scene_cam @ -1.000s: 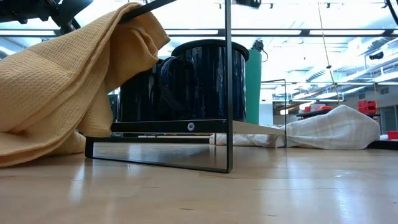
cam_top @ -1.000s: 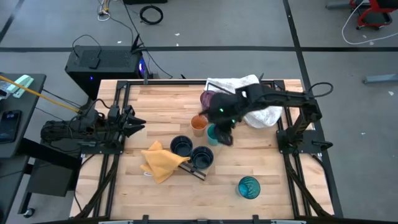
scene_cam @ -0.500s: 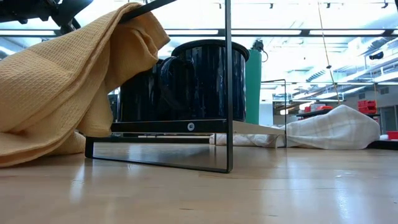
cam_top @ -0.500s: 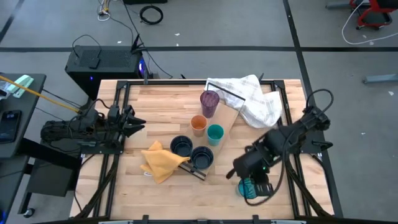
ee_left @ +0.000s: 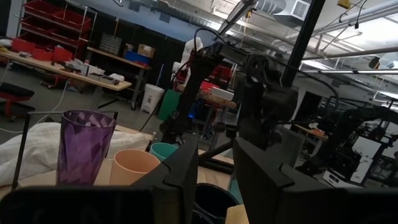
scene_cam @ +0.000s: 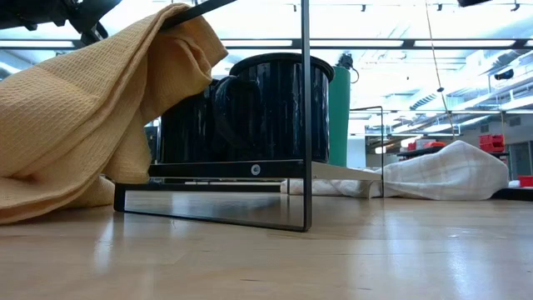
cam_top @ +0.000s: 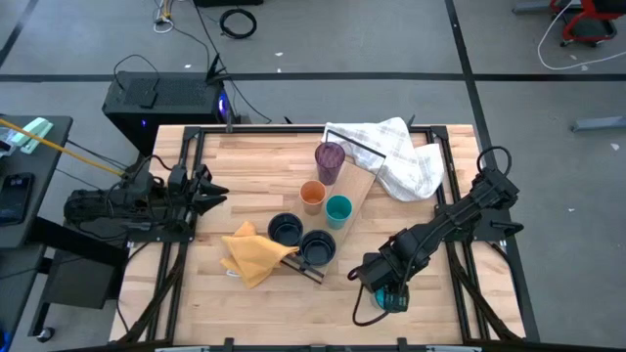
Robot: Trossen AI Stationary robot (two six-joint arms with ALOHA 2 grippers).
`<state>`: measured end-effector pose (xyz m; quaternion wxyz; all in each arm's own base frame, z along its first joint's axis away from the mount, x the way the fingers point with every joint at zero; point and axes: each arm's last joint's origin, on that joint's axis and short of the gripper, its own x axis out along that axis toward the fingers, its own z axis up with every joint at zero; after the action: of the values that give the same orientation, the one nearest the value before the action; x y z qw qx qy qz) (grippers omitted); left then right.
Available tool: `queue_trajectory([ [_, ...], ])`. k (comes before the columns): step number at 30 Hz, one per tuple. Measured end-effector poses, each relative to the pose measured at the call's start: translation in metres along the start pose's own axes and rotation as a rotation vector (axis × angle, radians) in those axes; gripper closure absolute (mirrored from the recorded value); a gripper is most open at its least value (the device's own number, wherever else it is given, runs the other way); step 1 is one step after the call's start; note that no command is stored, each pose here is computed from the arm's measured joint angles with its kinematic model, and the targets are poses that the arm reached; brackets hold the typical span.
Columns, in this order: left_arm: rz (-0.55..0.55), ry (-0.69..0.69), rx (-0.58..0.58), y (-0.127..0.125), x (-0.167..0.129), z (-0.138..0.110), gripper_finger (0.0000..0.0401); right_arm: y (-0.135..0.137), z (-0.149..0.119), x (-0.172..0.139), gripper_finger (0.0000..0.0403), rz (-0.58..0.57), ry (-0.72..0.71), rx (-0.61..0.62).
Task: Stack small to large cups/mugs on shelf
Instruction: Put the blue cup on the shelf
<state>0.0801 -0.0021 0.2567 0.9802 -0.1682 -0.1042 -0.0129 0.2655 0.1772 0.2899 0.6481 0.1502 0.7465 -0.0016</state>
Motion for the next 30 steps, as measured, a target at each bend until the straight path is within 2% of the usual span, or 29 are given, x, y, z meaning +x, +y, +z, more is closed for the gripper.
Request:
queue_trajectory([
  [10, 0.0, 0.0, -0.004, 0.0, 0.0, 0.0, 0.0291, 0.004, 0.009, 0.007, 0.0226, -0.017, -0.157, 0.089],
  [20, 0.0, 0.0, 0.0, 0.0, 0.0, 0.0, 0.0291, 0.007, 0.007, 0.009, 0.0229, -0.021, -0.161, 0.067],
  [30, -0.001, -0.002, 0.001, 0.0, 0.0, 0.0, 0.0291, 0.002, 0.007, 0.027, 0.0235, -0.032, -0.136, 0.091],
])
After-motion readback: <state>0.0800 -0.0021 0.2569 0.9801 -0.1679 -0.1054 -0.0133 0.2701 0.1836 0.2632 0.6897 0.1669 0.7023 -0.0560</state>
